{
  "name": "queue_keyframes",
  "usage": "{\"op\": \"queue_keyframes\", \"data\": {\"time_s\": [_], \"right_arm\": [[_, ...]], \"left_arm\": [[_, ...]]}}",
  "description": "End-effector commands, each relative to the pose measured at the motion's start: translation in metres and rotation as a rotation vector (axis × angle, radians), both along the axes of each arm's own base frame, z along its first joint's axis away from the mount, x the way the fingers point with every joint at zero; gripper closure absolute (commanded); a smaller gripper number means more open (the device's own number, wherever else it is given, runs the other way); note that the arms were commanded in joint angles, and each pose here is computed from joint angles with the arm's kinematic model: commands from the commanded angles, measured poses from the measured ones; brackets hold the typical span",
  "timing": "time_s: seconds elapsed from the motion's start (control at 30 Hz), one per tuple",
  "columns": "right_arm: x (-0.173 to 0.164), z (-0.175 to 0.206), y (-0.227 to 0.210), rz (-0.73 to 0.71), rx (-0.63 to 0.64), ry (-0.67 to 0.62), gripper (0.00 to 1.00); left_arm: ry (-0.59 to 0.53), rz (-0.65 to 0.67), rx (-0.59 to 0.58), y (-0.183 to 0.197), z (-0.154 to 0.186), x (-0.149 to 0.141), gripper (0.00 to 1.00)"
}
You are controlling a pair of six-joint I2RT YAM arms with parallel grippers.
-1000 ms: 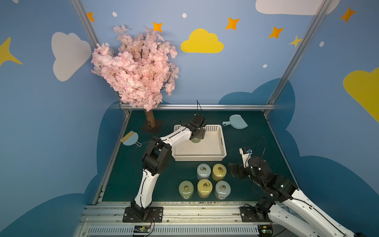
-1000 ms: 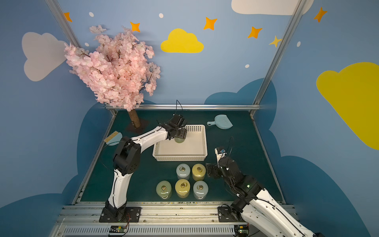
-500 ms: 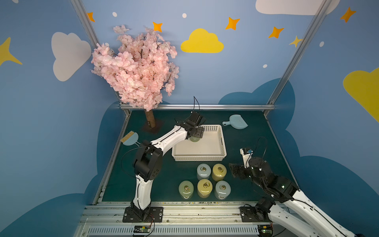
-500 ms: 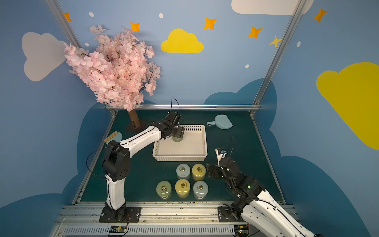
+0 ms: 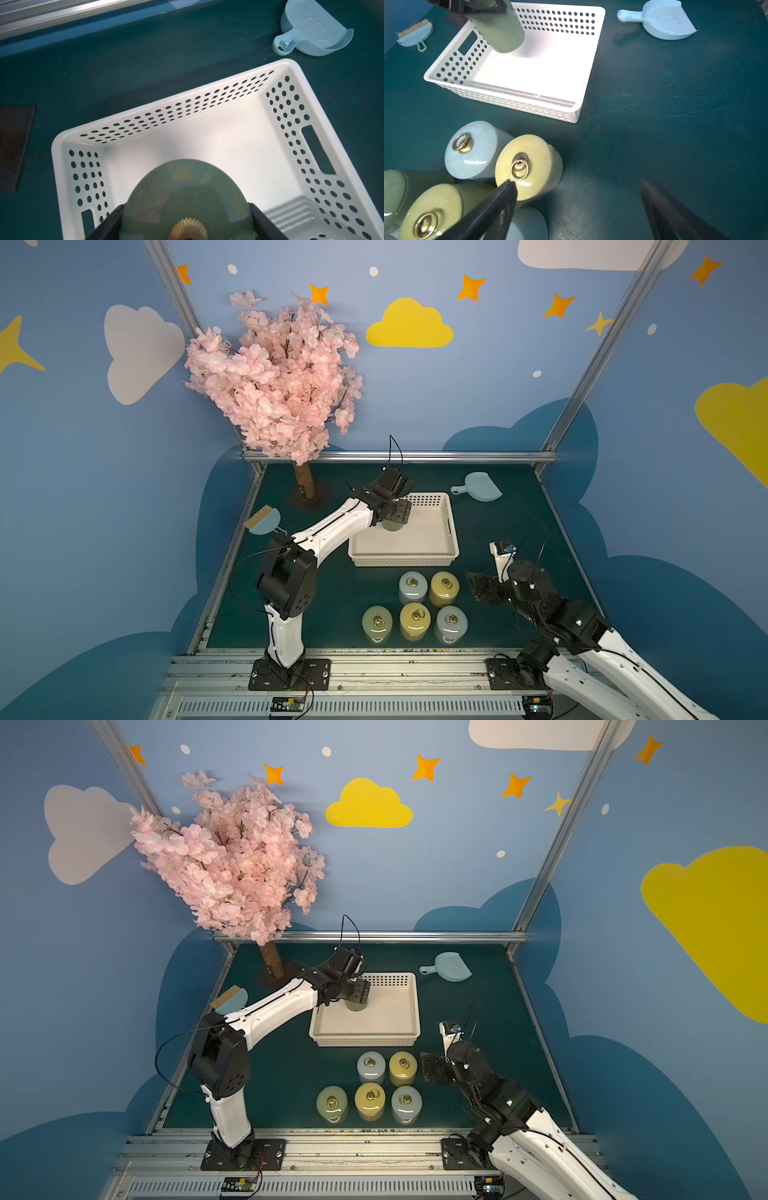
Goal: Take the tea canister out of the basket
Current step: Pick up the tea canister from the basket, then place the tea canister at the center of the board.
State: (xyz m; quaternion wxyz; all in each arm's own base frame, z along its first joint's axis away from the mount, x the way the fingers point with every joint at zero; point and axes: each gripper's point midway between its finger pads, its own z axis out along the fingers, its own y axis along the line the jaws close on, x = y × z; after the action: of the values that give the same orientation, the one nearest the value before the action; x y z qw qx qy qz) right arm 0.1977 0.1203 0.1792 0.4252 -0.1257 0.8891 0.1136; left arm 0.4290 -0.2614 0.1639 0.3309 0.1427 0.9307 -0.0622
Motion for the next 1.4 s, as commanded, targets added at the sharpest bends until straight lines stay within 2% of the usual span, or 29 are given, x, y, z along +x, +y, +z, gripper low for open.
{"op": "queue_keyframes", "data": {"time_s": [0.0, 0.27, 0.53, 1.37], "right_arm": [[0.001, 0.009, -0.004, -0.022, 0.009, -0.017, 0.01], [0.002, 0.010, -0.003, -0.024, 0.015, -0.023, 0.02], [0.005, 0.009, -0.003, -0.033, 0.022, -0.027, 0.01], [0.018, 0.010, 0.004, -0.052, 0.028, -0.062, 0.01]], "left_arm": [[-0.085, -0.024, -0.064, -0.004, 0.042, -0.004, 0.57], [-0.068, -0.066, -0.109, -0.007, 0.048, -0.032, 0.58], [-0.057, -0.100, -0.102, -0.005, 0.051, -0.062, 0.58], [-0.073, -0.197, -0.140, 0.032, 0.055, -0.162, 0.59]]}}
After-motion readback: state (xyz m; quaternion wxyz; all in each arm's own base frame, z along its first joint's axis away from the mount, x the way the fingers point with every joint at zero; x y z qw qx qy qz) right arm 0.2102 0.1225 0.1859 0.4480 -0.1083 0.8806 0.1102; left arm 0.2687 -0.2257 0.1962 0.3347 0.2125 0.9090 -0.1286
